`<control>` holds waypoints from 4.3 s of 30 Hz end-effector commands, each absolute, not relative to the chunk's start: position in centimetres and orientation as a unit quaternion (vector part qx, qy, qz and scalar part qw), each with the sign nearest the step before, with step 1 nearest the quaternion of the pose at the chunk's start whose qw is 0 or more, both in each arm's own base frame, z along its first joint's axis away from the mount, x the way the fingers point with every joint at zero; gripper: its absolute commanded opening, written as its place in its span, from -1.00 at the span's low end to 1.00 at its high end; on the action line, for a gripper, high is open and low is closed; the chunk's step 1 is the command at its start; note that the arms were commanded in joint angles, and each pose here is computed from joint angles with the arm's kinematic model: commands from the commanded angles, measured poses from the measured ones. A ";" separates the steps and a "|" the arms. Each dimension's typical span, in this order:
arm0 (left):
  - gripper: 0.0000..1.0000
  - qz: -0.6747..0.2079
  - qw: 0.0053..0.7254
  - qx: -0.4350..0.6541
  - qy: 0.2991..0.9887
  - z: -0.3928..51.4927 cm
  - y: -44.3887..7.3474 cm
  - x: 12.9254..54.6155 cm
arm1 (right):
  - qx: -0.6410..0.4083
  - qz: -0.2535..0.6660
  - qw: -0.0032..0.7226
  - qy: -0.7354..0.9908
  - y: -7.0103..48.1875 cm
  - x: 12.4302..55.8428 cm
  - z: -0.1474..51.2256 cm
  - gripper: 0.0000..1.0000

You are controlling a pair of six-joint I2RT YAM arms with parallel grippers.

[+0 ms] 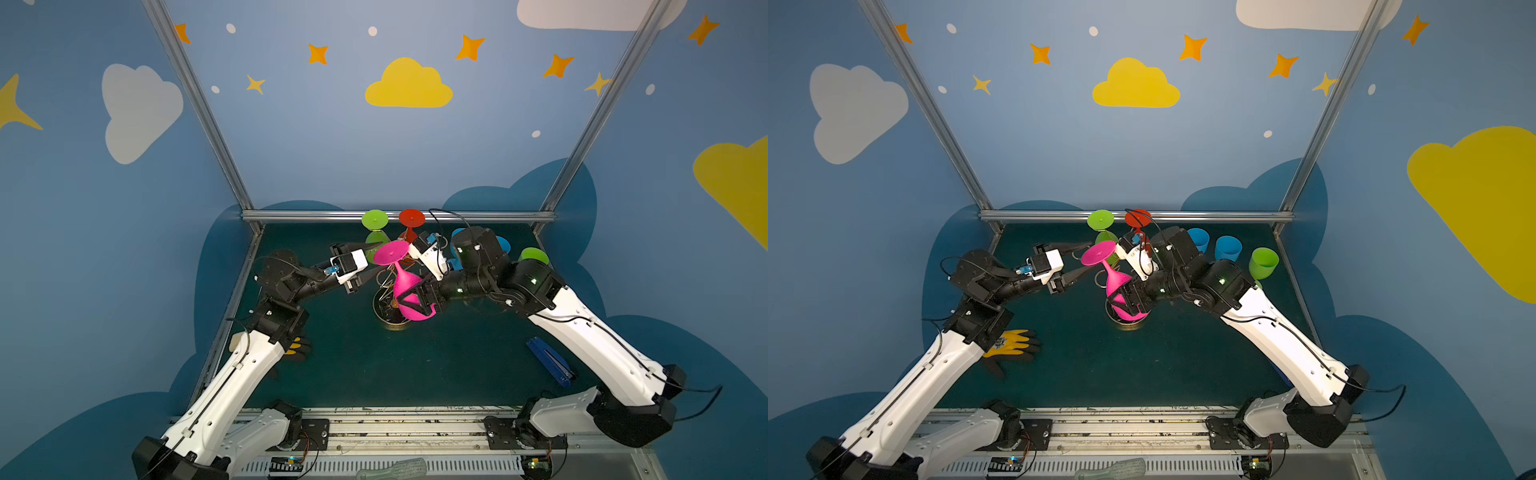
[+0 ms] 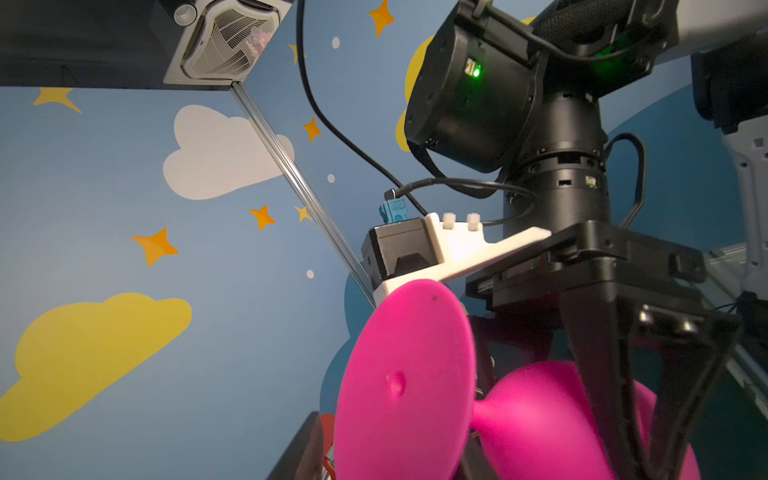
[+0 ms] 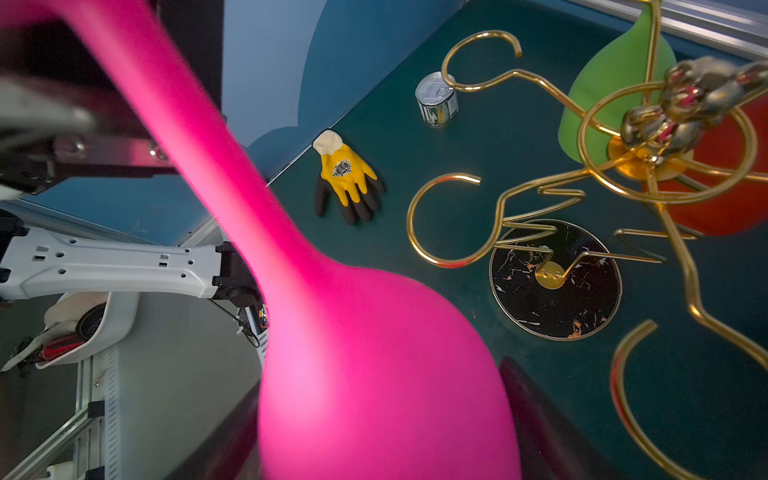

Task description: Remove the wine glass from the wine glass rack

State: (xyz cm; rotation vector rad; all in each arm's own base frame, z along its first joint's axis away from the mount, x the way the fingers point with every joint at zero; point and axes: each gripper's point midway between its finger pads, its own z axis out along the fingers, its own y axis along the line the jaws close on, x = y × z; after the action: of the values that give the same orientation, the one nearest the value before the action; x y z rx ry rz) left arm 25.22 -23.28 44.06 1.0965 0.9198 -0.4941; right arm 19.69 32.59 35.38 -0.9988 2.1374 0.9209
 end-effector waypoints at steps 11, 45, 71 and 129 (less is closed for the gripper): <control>-0.95 -0.211 0.742 0.466 0.434 45.2 -22.5 25.3 | -0.357 0.375 0.320 0.794 32.8 19.9 37.2 0.24; -0.95 -0.337 0.688 0.166 0.621 41.6 -17.8 28.5 | -0.219 0.455 0.498 0.705 24.5 22.6 44.7 0.59; -0.73 -0.318 0.687 0.172 0.631 39.8 -17.6 28.6 | -0.241 0.484 0.473 0.695 29.1 23.2 44.9 -1.00; 0.81 -0.089 0.716 -0.068 0.689 30.7 0.5 31.6 | -0.070 0.003 0.148 0.986 10.6 37.3 16.8 -1.00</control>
State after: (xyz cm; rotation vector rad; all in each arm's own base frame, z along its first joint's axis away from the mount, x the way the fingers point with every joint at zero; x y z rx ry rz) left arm 31.92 0.30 30.35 -0.1471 1.5454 -0.2019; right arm 37.62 11.14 17.00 -0.2484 2.7482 0.0430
